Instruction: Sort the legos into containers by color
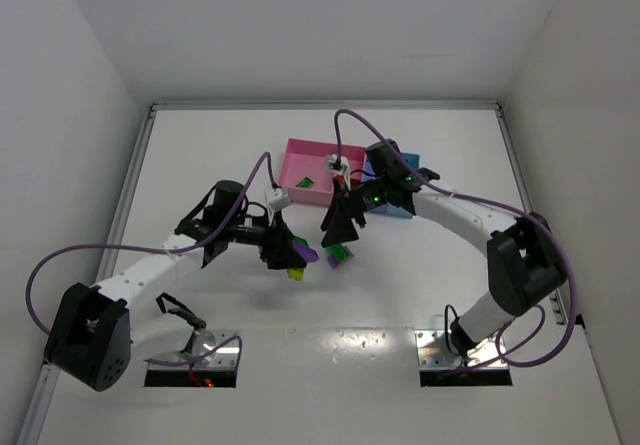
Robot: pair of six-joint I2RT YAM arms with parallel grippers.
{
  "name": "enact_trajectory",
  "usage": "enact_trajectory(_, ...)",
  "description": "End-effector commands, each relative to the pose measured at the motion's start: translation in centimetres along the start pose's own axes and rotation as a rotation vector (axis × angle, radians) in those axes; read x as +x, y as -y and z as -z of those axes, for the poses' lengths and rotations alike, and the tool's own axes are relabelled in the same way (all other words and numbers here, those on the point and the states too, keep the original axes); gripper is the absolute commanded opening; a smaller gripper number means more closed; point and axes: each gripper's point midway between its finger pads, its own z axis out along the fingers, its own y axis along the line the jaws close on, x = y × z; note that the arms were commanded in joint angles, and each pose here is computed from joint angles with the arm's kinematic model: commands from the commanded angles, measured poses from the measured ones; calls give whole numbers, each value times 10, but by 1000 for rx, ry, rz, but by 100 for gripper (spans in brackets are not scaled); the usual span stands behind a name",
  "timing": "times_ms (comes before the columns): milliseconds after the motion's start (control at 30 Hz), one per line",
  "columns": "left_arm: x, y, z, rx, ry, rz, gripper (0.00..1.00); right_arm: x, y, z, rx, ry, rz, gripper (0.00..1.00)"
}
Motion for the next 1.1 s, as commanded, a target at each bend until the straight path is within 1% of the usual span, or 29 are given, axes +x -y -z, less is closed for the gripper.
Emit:
enact_trajectory(0, -19, 13, 1, 75, 33, -58, 45, -10, -7, -5, -53, 10, 63, 75)
enact_trajectory(33, -19, 13, 1, 75, 33, -58, 45, -7, -10, -8, -61, 4, 54, 78)
enact_trajectory(233, -26, 17, 1, 97, 41, -55, 45, -3, -12, -20, -79, -21, 52, 81)
enact_trajectory(367, -26, 19, 0, 115, 40, -36, 45, 1, -15, -28, -99, -39, 49, 81)
enact_trajectory(700, -36, 19, 0, 116, 63, -59, 45, 0, -18, -42, -130, -62, 58, 81)
enact_trajectory(733, -36, 20, 0, 116, 62, -50, 45, 0, -20, -42, -140, -61, 57, 79)
enact_trajectory(800, -36, 20, 0, 116, 62, -50, 45, 2, -18, -43, -141, -65, 49, 72)
enact_trajectory(833, -32, 19, 0, 116, 58, -42, 45, 2, -19, -43, -150, -64, 48, 65)
enact_trajectory(867, -32, 19, 0, 116, 58, -42, 45, -1, -20, -43, -150, -60, 57, 52)
enact_trajectory(900, -32, 19, 0, 116, 58, -42, 45, -2, -22, -43, -160, -59, 56, 45)
enact_trajectory(933, -30, 19, -1, 116, 58, -42, 45, -2, -23, -43, -169, -57, 56, 34)
enact_trajectory(1033, -26, 18, -1, 116, 53, -34, 45, -6, -28, -42, -198, -50, 63, 17)
enact_trajectory(1067, -23, 18, -1, 116, 48, -26, 45, -6, -29, -42, -198, -51, 54, 14)
